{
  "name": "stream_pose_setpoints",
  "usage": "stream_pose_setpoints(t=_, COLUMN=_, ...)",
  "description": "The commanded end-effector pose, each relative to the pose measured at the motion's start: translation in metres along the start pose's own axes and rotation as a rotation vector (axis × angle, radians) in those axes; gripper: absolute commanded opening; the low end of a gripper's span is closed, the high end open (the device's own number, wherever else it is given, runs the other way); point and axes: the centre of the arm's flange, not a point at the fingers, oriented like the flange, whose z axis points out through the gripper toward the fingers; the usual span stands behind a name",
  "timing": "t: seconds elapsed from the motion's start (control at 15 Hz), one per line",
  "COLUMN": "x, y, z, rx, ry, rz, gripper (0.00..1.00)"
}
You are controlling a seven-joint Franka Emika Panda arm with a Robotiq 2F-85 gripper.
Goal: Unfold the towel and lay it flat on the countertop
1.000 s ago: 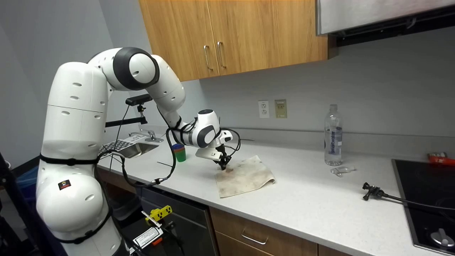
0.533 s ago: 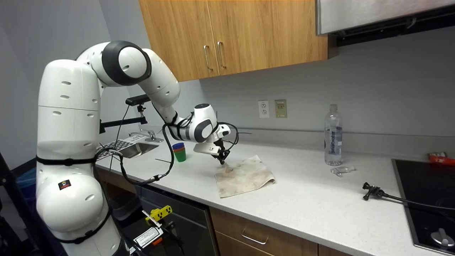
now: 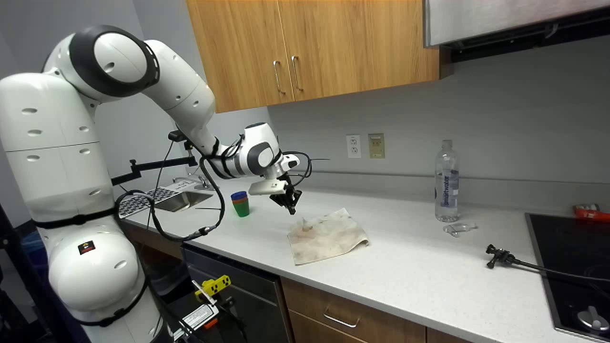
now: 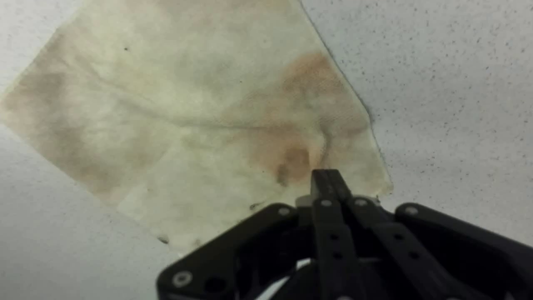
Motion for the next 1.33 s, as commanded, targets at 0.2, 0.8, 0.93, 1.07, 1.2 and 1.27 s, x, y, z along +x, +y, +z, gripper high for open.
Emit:
stream_pose_setpoints(t=0.2, x=-0.043, y=0.004, z=-0.068, rx=-0.128, ry=0.062, rz=-0.044, gripper=0.00)
stream_pose_setpoints(t=0.8, x=-0.053, y=0.018, z=-0.124, rx=-0.159, ry=0.213, rz=0.040, gripper=0.43)
stream_pose_setpoints(t=0.93, x=-0.060, y=0.019, z=-0.128, rx=-0.156, ry=0.234, rz=0.049, gripper=0.57)
stream_pose_setpoints(t=1.07, x=-0.070, y=0.018, z=-0.132, rx=-0.152, ry=0.254, rz=0.063, gripper=0.72)
stream_pose_setpoints(t=1.2, x=-0.081, y=0.019, z=-0.135, rx=-0.144, ry=0.285, rz=0.078, gripper=0.88)
stream_pose_setpoints(t=1.27, x=-0.087, y=0.018, z=-0.137, rx=-0.137, ry=0.316, rz=0.089, gripper=0.94)
